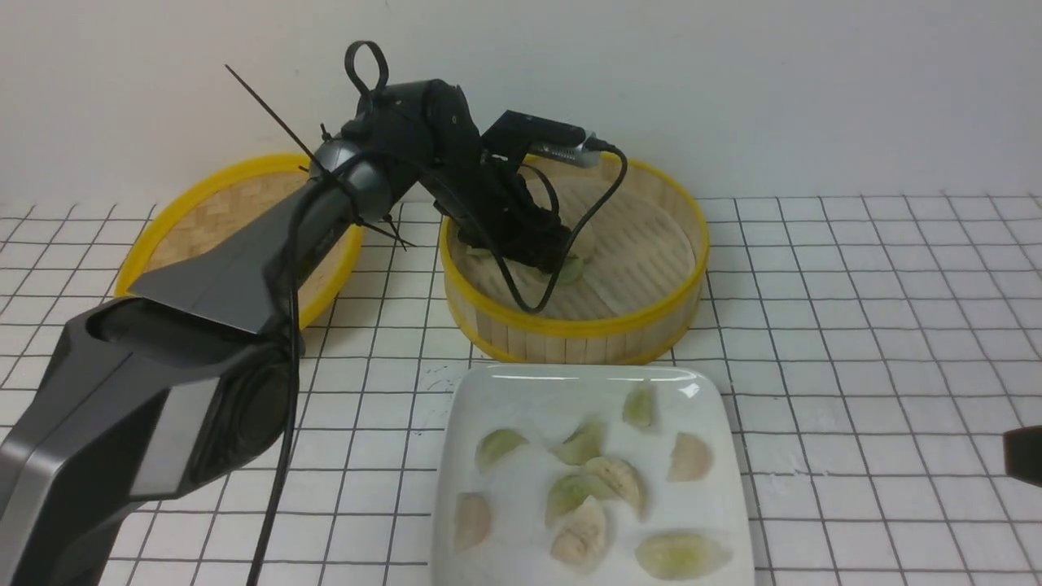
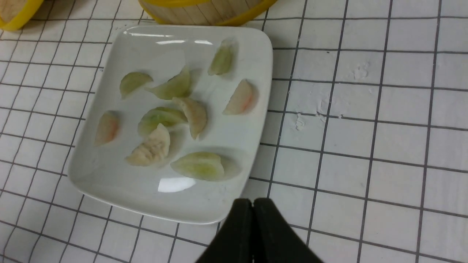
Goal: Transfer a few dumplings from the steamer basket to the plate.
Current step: Use the left arm to grab a dumpling from the steamer, then use the left arm to put the dumpling into the plate
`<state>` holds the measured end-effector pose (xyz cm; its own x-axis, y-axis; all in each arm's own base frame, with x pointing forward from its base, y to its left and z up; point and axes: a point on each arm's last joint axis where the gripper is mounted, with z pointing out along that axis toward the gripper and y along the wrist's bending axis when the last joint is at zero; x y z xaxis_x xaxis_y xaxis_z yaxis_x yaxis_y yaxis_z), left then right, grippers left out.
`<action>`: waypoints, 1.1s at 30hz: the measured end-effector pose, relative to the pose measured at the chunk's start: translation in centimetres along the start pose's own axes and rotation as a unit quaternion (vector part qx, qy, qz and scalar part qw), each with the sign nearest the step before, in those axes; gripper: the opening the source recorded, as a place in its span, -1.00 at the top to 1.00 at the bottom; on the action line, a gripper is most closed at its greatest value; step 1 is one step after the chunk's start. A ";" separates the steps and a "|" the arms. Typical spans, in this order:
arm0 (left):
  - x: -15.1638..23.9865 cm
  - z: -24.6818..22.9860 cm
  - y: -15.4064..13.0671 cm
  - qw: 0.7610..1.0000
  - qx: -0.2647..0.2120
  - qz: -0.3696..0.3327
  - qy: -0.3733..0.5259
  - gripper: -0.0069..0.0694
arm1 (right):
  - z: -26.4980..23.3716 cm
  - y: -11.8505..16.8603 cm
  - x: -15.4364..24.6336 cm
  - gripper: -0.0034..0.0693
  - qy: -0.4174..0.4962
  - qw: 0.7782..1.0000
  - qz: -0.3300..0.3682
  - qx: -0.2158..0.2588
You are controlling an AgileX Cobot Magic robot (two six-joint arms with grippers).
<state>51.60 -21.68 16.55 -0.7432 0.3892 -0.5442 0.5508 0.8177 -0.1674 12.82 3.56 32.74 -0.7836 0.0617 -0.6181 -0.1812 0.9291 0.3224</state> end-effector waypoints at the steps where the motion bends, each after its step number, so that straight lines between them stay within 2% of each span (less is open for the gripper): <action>1: 0.0 0.0 0.0 1.000 0.000 0.000 0.000 -0.20 | 0.0 0.0 0.0 0.94 0.000 1.000 0.000 0.000; 4: 0.0 0.2 0.0 1.000 0.000 0.000 0.000 -0.09 | 0.0 0.0 0.0 0.94 0.000 1.000 0.000 0.000; 7: -0.1 0.0 0.0 1.000 0.000 0.001 0.000 0.36 | 0.0 0.0 0.0 0.94 0.000 1.000 0.000 0.000; 15: -1.2 -2.6 -0.7 1.000 0.009 0.013 0.013 0.36 | 0.0 0.0 0.0 0.94 0.000 1.000 0.000 0.000; 19: -2.9 -7.7 -1.8 1.000 -0.002 0.017 0.005 0.36 | 0.0 0.0 0.0 0.94 0.000 1.000 0.000 0.000; 24: -4.1 -13.9 -3.6 1.000 -0.005 -0.012 -0.027 0.36 | 0.0 0.0 0.0 0.94 0.001 1.000 0.000 0.000; 27: -3.0 -17.2 -6.0 1.000 0.003 -0.009 -0.010 0.36 | 0.0 0.0 0.1 0.94 0.004 1.000 0.000 -0.001; 29: -0.9 -18.2 -8.1 0.999 0.015 -0.006 0.028 0.36 | 0.0 0.0 0.1 0.94 0.004 1.000 0.000 -0.001; 33: 4.6 -17.2 -11.3 0.990 0.045 0.009 0.131 0.36 | 0.0 0.0 0.1 0.94 0.006 1.000 -0.005 -0.001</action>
<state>35.39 -21.86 30.04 -0.7998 0.5096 -0.3172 0.5873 0.7736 -0.2380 12.74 3.58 32.69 -0.7884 0.0490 -0.6132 -0.1894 0.9290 0.3179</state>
